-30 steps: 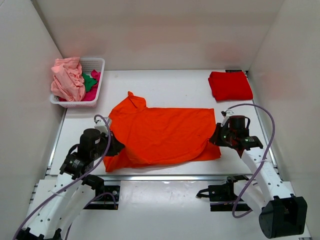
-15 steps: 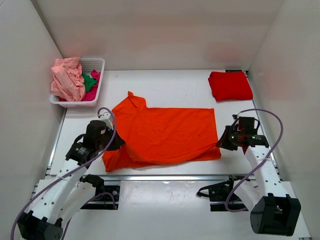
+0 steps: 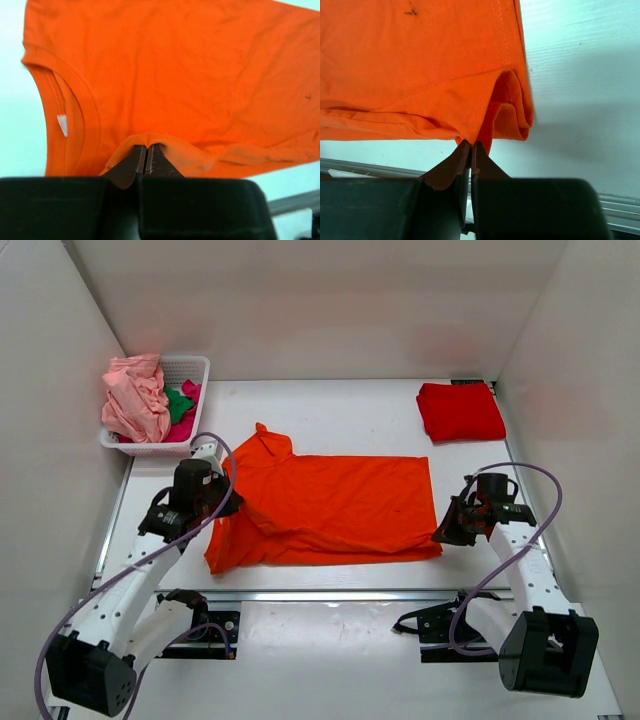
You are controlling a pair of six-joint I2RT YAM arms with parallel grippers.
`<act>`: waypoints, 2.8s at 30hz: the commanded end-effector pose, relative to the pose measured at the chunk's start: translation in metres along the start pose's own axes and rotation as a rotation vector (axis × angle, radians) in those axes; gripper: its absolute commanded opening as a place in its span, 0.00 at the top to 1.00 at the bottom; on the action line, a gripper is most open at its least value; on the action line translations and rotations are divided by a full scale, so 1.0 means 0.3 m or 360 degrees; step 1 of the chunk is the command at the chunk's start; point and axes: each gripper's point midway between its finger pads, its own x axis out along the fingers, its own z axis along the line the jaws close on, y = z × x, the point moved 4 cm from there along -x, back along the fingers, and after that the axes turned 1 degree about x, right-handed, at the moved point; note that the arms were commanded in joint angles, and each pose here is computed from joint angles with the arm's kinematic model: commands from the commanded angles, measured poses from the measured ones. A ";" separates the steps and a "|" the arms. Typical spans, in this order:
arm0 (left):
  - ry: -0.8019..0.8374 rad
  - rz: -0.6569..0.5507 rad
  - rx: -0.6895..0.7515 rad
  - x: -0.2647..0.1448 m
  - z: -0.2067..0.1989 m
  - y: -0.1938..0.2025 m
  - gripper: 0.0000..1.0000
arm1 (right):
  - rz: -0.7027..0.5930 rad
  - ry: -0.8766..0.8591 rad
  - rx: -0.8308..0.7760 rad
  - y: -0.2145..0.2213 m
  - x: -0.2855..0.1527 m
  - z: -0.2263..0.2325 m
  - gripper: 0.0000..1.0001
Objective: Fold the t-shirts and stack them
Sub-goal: Flatten out the tshirt
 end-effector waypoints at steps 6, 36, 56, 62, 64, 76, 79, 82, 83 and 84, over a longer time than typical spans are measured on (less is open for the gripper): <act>-0.0033 -0.0136 0.0110 0.042 0.001 -0.128 1.00 | -0.0025 -0.0011 0.0005 -0.053 0.008 -0.003 1.00; -0.0201 -0.0144 0.0127 0.136 0.080 -0.141 1.00 | -0.0067 0.0029 -0.0078 -0.219 0.127 -0.033 1.00; -0.0056 -0.0701 0.0131 0.090 -0.093 -0.913 1.00 | -0.0985 -0.0399 -0.0450 -0.998 -0.262 0.430 1.00; 0.0170 -0.1329 0.0076 -0.123 -0.261 -1.457 1.00 | -0.1485 -0.0715 -0.0500 -1.362 -0.635 0.643 1.00; 0.0274 -0.1489 0.0063 -0.274 -0.262 -1.483 1.00 | -0.1564 -0.0805 -0.0495 -1.375 -0.715 0.636 1.00; 0.0146 -0.1352 0.0302 -0.344 -0.275 -1.155 1.00 | -0.1396 -0.0619 -0.0421 -1.124 -0.502 0.399 1.00; 0.0076 -0.1192 0.0290 -0.295 -0.240 -0.975 1.00 | -0.1183 -0.0551 -0.0384 -0.974 -0.338 0.308 1.00; 0.0143 -0.1044 0.0237 -0.291 -0.217 -0.769 1.00 | -0.1076 -0.0490 -0.0372 -0.855 -0.266 0.254 1.00; 0.0133 -0.0999 0.0225 -0.293 -0.187 -0.700 1.00 | -0.1062 -0.0487 -0.0365 -0.818 -0.265 0.244 1.00; 0.0155 -0.1026 0.0219 -0.331 -0.186 -0.669 1.00 | -0.1078 -0.0505 -0.0407 -0.798 -0.292 0.255 1.00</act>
